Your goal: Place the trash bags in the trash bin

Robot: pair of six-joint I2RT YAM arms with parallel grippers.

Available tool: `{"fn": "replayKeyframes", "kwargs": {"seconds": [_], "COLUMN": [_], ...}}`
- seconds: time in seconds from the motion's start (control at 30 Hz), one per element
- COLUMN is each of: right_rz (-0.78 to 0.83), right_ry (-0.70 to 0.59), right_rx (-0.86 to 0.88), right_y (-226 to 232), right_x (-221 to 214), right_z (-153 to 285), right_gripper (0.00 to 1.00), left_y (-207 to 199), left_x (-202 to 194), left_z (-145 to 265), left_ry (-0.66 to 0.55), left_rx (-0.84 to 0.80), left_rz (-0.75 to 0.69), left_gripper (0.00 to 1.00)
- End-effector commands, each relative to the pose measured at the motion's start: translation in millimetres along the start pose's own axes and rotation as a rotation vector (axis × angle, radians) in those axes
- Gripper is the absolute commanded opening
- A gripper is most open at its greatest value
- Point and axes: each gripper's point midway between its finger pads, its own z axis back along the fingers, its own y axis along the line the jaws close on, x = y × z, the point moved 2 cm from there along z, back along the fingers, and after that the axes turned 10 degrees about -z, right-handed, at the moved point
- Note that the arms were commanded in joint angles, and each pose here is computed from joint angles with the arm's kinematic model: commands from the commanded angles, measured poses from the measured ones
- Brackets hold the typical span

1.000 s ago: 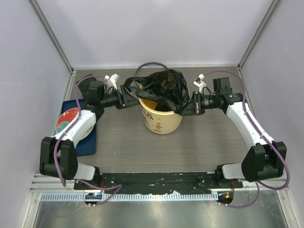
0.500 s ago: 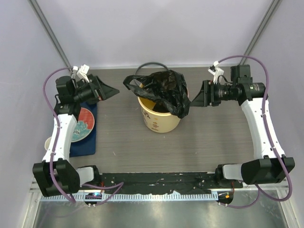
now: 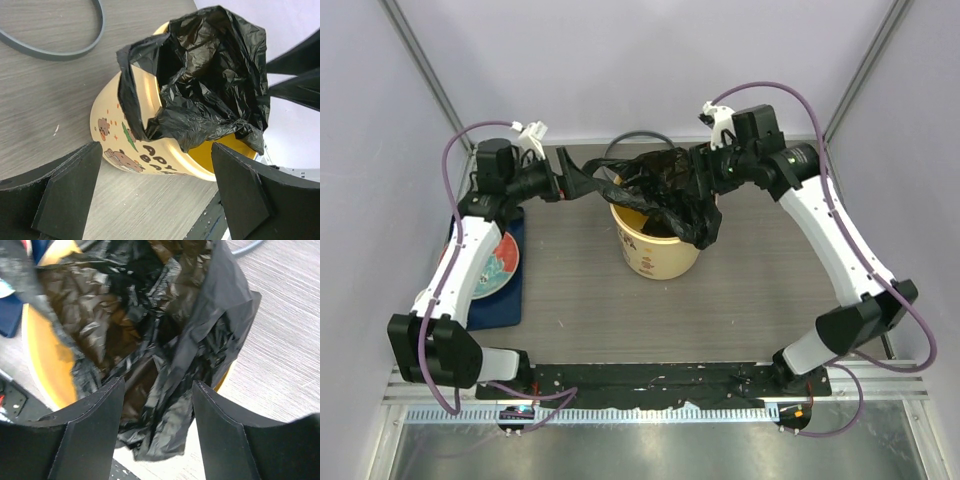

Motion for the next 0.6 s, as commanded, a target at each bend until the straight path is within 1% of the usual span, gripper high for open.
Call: {"fn": "replayKeyframes", "kwargs": {"seconds": [0.0, 0.07, 0.13, 0.17, 0.2, 0.23, 0.27, 0.3, 0.33, 0.37, 0.4, 0.47, 0.5, 0.53, 0.57], "right_rz": [0.05, 0.058, 0.057, 0.057, 0.058, 0.057, 0.059, 0.052, 0.053, 0.052, 0.034, -0.004, -0.043, -0.093, -0.125], "right_ry": [-0.073, -0.066, -0.063, -0.064, -0.064, -0.068, -0.075, -0.079, -0.086, -0.1, -0.106, -0.105, -0.094, -0.096, -0.056], "right_rx": [-0.1, -0.135, -0.168, -0.185, -0.194, -0.195, -0.187, -0.188, -0.176, -0.154, -0.145, -0.098, -0.061, -0.065, -0.046], "right_y": [-5, -9, -15, -18, -19, -19, -17, -17, -15, -11, -13, -17, -17, -36, -43], "right_x": [23, 22, 22, 23, 24, 25, 27, 28, 29, 32, 33, 31, 28, 27, 14], "right_z": [-4, -11, -15, -16, -16, -15, -13, -10, -8, 0, 4, 17, 19, 26, 24], "right_gripper": [0.62, 0.6, 0.5, 0.42, 0.22, 0.15, 0.11, 0.05, 0.01, 0.01, 0.01, 0.01, 0.01, 0.01, 0.01], "left_y": [-10, -10, -11, -8, -6, -4, 0, 6, 13, 15, 20, 21, 21, 23, 19], "left_x": [6, 3, 3, 2, 3, 3, 2, -1, 1, 2, 0, 0, -1, -3, -7], "left_z": [-6, -12, -16, -19, -20, -22, -24, -28, -29, -29, -32, -26, -22, -16, -11], "left_ry": [0.003, 0.016, 0.018, 0.025, 0.024, 0.025, 0.03, 0.042, 0.039, 0.04, 0.052, 0.067, 0.077, 0.079, 0.097], "left_rx": [0.021, 0.019, 0.019, 0.022, 0.03, 0.041, 0.059, 0.077, 0.091, 0.089, 0.077, 0.016, 0.002, -0.001, -0.029], "left_rz": [-0.021, -0.016, -0.013, -0.004, 0.002, 0.019, 0.031, 0.048, 0.063, 0.097, 0.12, 0.153, 0.157, 0.161, 0.167], "left_gripper": [0.95, 0.95, 0.92, 0.9, 0.85, 0.82, 0.79, 0.69, 0.61, 0.53, 0.37, 0.25, 0.13, 0.08, 0.03]}}
